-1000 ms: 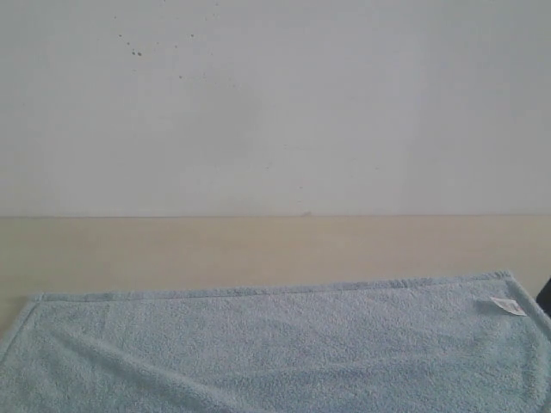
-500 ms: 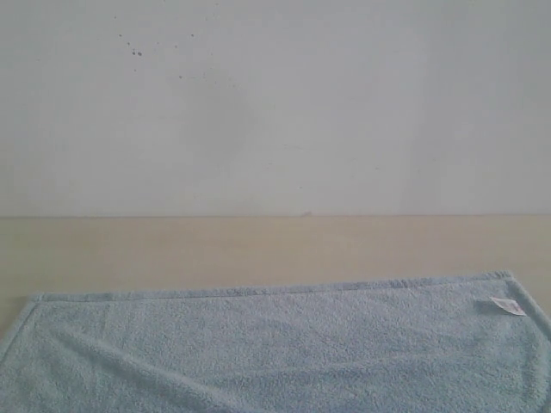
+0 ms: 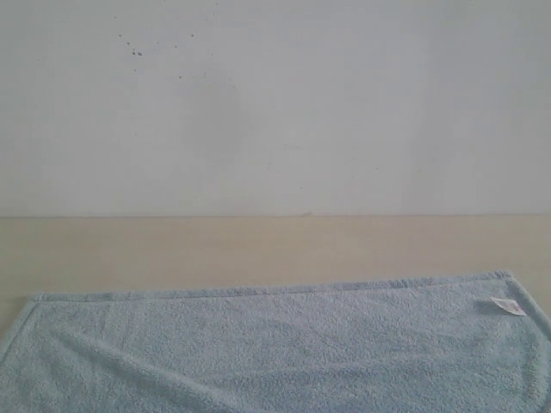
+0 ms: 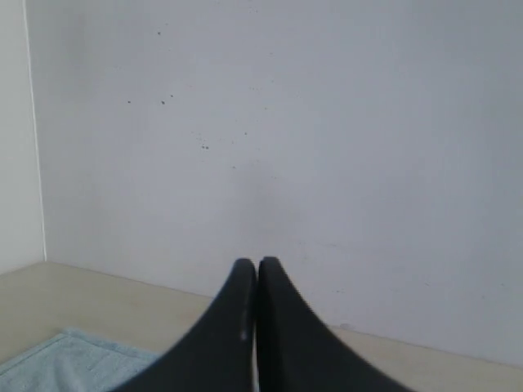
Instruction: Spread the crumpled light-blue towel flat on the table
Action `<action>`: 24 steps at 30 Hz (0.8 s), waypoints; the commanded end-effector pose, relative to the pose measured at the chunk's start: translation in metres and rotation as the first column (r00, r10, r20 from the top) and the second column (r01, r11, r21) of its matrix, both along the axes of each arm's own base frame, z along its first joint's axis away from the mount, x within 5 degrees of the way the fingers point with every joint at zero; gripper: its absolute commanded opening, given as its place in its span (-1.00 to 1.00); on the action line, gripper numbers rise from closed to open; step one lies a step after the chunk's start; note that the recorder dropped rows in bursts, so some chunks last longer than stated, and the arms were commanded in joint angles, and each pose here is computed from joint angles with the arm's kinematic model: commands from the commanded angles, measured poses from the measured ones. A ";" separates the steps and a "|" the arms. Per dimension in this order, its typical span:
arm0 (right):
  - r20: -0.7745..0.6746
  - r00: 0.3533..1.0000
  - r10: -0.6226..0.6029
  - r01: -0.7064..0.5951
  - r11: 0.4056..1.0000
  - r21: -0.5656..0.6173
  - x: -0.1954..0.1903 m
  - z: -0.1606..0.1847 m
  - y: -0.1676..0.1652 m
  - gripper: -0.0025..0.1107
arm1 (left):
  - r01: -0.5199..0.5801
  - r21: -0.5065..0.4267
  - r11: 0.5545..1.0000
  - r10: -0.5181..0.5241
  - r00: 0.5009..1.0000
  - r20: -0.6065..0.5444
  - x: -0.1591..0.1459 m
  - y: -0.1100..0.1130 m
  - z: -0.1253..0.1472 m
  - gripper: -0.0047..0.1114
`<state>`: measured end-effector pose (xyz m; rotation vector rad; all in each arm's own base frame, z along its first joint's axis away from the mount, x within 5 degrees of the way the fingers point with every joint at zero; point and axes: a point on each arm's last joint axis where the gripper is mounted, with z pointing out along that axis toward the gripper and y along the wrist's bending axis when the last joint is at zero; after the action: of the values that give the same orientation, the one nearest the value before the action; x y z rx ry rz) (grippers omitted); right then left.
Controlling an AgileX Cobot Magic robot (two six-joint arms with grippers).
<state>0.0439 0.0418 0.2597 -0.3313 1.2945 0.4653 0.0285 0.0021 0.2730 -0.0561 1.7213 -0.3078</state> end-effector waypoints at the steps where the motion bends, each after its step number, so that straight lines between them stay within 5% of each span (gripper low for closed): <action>1: 0.012 0.999 0.039 -0.039 0.999 0.030 -0.003 0.001 0.002 -0.96 | 0.001 -0.005 1.000 -0.001 1.000 0.001 0.000 0.000 0.000 -0.85; 9: 0.157 0.985 0.069 -0.079 0.995 0.059 -0.007 0.007 0.003 -0.96 | 0.001 -0.005 1.000 -0.001 1.000 0.001 0.000 0.000 0.000 -0.85; 15: 0.313 0.942 -0.123 0.070 0.982 0.176 -0.008 0.023 -0.013 -0.96 | 0.001 -0.005 1.000 -0.001 1.000 0.001 0.000 0.000 0.000 -0.85; 24: 0.006 0.921 -0.389 0.388 0.921 0.043 0.011 -0.004 -0.034 -0.96 | 0.001 -0.005 1.000 -0.001 1.000 0.001 0.000 0.000 0.000 -0.85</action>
<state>0.0507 0.0124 0.2674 -0.0635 1.1635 0.2152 0.0285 0.0021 0.2730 -0.0561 1.7213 -0.3078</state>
